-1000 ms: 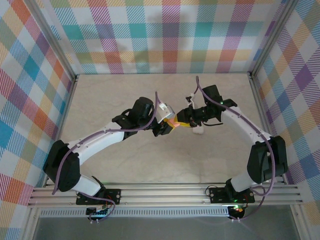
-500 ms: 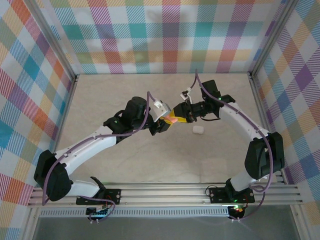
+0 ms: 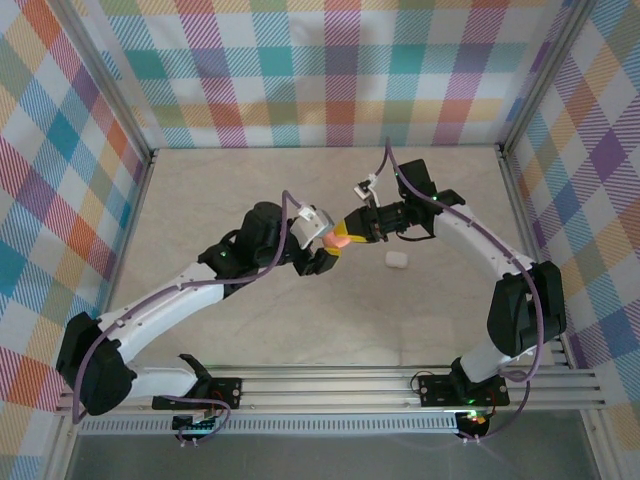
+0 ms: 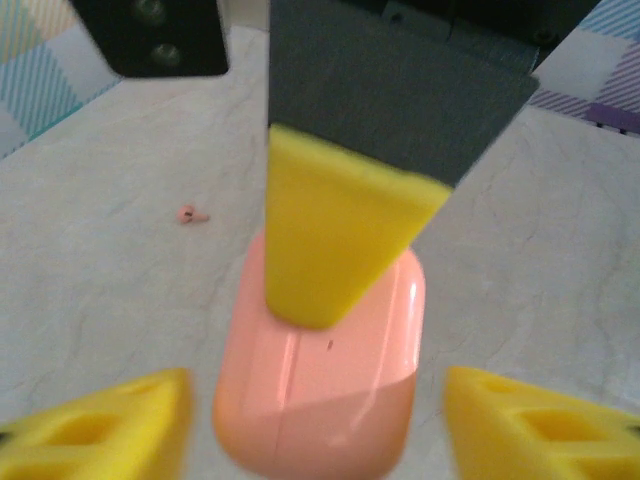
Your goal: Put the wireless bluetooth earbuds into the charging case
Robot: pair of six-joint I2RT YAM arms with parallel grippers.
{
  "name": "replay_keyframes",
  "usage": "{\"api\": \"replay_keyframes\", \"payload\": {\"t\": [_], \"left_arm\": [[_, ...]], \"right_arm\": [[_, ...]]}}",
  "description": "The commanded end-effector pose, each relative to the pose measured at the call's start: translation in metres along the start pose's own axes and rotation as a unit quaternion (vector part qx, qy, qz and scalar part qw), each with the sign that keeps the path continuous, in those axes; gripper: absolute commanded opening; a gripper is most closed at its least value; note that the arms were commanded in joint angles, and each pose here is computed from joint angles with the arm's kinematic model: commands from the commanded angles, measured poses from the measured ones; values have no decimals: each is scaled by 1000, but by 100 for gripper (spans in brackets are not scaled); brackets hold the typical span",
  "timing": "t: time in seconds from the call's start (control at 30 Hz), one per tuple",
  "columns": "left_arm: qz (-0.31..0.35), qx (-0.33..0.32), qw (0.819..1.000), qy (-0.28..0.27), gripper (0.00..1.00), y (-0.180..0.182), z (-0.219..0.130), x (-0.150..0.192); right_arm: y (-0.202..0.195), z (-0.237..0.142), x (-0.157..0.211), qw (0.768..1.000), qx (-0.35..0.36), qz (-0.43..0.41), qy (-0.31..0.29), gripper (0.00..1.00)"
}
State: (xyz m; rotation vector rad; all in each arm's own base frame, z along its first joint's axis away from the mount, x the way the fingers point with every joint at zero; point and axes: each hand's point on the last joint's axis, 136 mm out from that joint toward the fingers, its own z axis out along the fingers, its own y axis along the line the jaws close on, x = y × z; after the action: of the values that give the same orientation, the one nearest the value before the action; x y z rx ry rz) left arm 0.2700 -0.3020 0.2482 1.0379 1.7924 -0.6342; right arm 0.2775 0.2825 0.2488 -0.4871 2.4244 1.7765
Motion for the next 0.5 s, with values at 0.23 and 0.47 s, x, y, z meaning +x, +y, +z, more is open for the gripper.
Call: {"api": "replay_keyframes", "payload": {"t": [0.23, 0.47], "left_arm": [[-168, -116, 972, -118, 100, 37, -40, -40], [-288, -68, 948, -118, 100, 28, -28, -42]], "right_arm": [[25, -25, -18, 971, 31, -198, -131, 2], [45, -39, -24, 943, 28, -266, -199, 3]]}}
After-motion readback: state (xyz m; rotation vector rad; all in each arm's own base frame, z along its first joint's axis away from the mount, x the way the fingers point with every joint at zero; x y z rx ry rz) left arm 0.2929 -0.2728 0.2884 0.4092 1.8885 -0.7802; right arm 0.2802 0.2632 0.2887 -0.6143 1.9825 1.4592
